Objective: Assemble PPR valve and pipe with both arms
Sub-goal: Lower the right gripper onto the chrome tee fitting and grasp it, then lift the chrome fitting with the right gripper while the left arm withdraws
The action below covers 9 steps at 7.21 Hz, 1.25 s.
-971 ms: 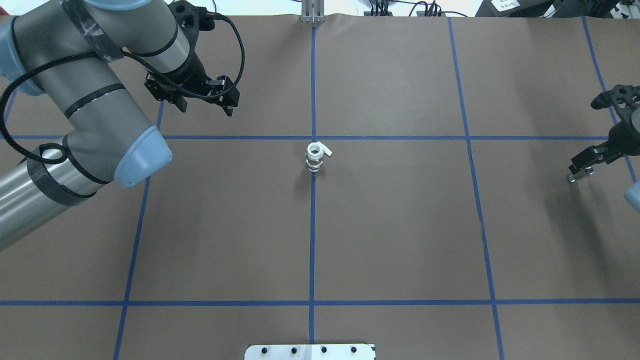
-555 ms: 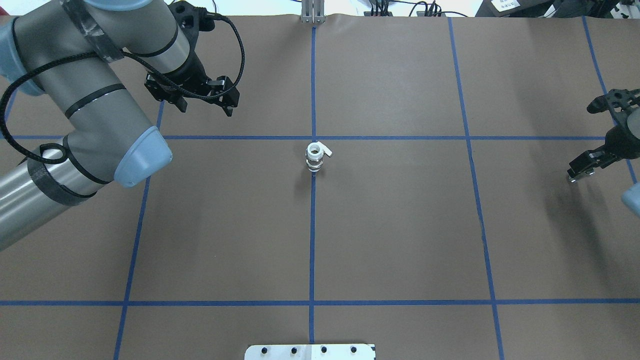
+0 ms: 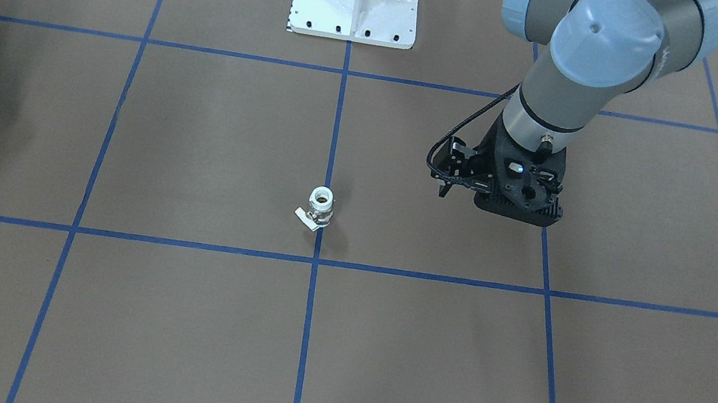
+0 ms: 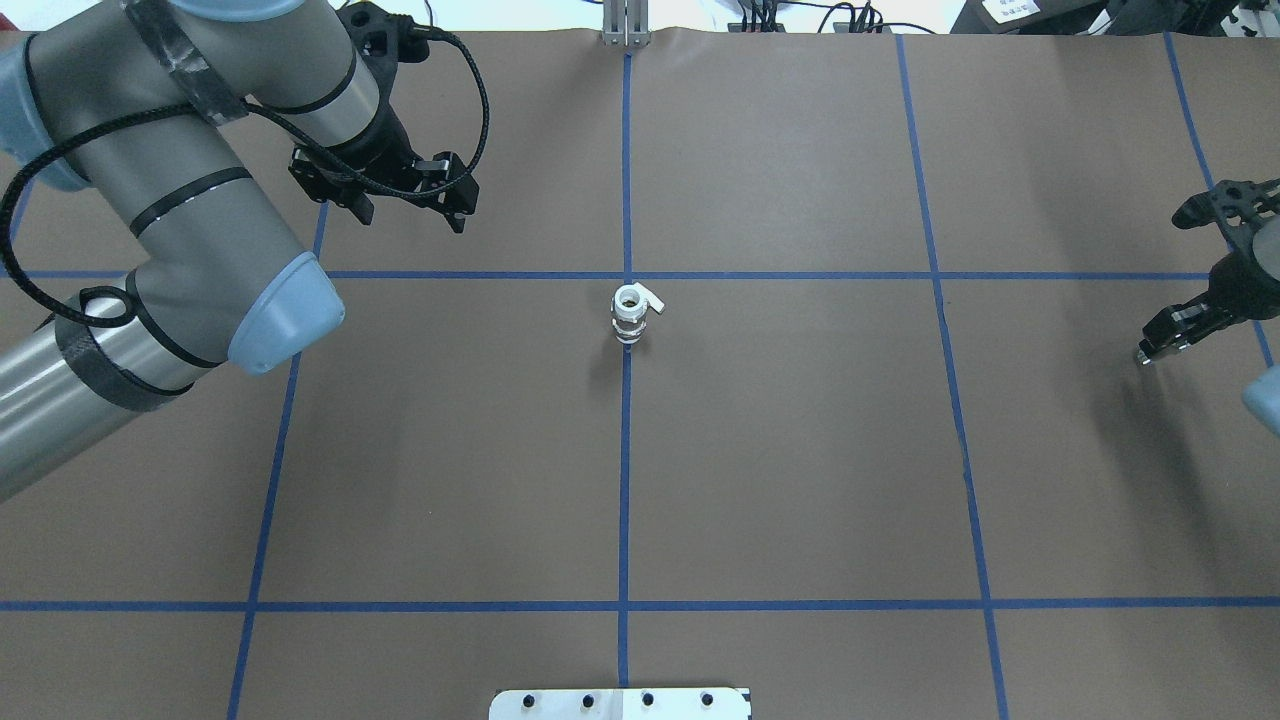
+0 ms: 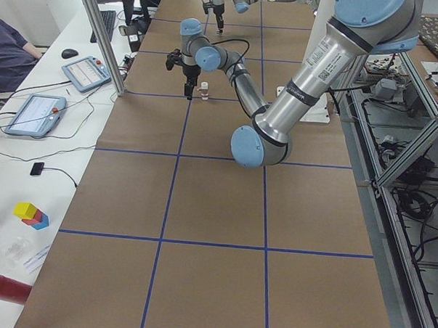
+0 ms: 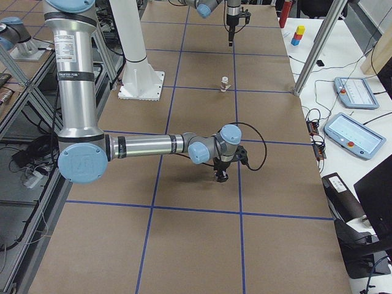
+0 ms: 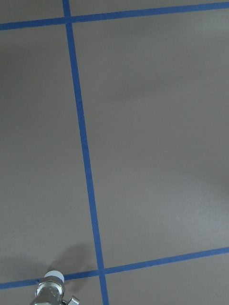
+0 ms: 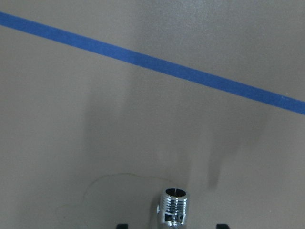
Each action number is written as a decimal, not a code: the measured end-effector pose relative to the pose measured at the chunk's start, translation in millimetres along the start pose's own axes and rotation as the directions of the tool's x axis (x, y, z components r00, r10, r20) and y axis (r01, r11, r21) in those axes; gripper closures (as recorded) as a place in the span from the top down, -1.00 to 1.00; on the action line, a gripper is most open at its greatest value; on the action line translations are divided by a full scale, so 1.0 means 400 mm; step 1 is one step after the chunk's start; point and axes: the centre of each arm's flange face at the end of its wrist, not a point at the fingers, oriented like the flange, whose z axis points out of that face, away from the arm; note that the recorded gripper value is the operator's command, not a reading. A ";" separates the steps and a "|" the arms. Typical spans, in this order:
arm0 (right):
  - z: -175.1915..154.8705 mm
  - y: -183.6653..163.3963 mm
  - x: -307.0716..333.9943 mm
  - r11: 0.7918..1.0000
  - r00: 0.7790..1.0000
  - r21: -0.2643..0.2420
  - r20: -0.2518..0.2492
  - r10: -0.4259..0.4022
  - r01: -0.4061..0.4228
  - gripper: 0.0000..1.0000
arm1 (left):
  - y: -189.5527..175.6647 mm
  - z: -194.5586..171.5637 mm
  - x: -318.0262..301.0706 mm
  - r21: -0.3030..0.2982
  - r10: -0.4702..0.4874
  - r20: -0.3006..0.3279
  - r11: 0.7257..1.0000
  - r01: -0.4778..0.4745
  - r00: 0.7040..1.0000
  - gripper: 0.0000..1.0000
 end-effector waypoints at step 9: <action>-0.001 -0.013 -0.016 1.000 1.000 -0.001 0.009 -0.015 0.015 -1.00 | 0.002 0.000 0.002 -0.001 -0.001 0.000 1.000 0.001 1.000 1.00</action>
